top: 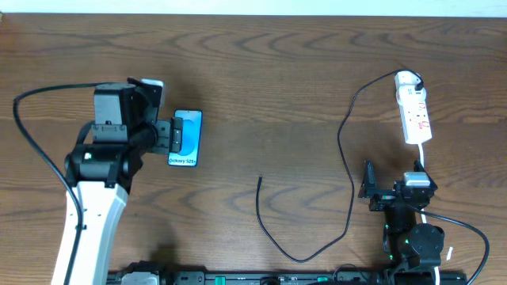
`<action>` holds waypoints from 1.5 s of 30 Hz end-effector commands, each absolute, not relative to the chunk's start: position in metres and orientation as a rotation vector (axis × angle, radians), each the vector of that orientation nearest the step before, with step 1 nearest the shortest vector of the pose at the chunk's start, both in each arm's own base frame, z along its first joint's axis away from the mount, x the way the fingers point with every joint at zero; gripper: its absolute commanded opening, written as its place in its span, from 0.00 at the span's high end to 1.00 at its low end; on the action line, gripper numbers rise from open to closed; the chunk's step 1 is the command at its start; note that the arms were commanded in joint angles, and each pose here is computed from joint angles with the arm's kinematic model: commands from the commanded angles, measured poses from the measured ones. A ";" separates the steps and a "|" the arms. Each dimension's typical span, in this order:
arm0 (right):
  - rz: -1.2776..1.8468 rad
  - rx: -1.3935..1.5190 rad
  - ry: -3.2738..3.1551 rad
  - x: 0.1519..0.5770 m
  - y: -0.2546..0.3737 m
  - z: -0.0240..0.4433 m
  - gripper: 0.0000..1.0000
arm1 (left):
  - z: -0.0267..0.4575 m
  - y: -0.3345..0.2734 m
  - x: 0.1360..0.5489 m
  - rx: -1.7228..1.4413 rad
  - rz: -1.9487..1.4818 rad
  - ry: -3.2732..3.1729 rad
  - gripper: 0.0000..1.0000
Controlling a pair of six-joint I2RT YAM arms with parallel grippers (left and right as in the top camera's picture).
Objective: Plug charger to phone and switch on socket
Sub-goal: 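Raise the left arm and move the left gripper over the phone, then align the open left gripper above the Galaxy S25+ phone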
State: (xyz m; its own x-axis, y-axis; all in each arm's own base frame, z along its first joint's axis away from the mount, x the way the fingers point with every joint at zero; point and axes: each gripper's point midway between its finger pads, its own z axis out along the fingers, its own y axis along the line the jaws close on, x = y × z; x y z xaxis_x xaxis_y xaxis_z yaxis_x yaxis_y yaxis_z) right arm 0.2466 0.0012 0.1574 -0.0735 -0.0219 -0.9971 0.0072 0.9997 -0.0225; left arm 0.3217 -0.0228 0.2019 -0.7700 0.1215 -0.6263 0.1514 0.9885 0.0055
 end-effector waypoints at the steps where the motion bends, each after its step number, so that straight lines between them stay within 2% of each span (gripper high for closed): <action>1: -0.028 -0.001 1.644 0.246 -0.001 0.157 0.01 | 0.209 -0.020 0.330 0.206 -0.038 2.465 0.12; 26: -0.027 -0.002 1.644 0.246 -0.001 0.157 0.01 | 0.171 -0.020 0.342 0.214 -0.069 2.840 0.12; 45: -0.027 -0.002 1.644 0.246 -0.001 0.157 0.01 | 0.113 -0.021 0.354 0.219 -0.083 3.011 0.12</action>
State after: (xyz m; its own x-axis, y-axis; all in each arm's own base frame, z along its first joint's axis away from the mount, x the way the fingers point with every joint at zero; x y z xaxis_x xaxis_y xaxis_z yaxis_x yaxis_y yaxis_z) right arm 0.2466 0.0012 0.1574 -0.0735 -0.0219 -0.9971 0.0072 0.9997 -0.0225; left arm 0.3480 -0.0236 0.1137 -0.9835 0.1309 -0.1247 0.1388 0.9887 -0.0574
